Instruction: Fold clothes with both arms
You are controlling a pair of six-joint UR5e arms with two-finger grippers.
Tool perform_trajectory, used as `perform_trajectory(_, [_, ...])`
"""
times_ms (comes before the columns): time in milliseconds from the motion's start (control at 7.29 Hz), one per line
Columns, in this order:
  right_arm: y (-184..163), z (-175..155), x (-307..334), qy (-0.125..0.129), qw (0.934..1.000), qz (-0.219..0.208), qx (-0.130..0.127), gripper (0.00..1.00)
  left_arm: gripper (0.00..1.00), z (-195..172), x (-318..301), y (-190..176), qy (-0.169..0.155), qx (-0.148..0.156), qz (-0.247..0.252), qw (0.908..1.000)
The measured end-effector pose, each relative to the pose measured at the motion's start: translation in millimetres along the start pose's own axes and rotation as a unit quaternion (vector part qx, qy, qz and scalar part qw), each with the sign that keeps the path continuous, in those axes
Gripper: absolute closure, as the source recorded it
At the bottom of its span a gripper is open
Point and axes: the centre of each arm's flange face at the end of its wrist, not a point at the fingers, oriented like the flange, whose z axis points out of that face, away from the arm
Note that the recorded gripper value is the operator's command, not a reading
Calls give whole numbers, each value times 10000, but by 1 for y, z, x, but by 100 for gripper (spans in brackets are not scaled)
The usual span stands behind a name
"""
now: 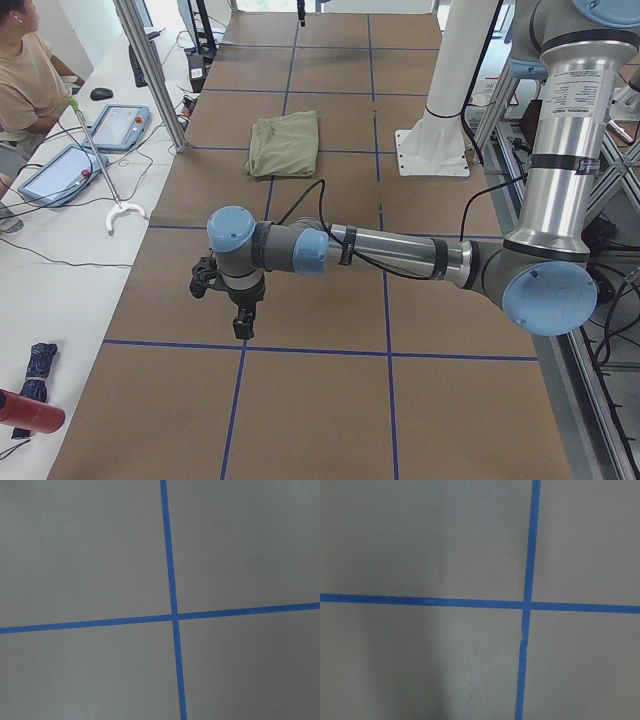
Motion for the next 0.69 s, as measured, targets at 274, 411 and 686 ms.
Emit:
perform_trajectory(274, [8, 6, 6, -51, 9999, 60, -67, 0, 0, 8, -7, 5, 6, -85, -77, 9999])
perform_trajectory(411, [12, 10, 9, -79, 9999, 94, -102, 0, 0, 10, -9, 5, 9, -107, -96, 9999])
perform_trajectory(686, [17, 14, 14, -101, 9997, 138, -145, 0, 0, 12, -9, 5, 14, -119, -109, 9999])
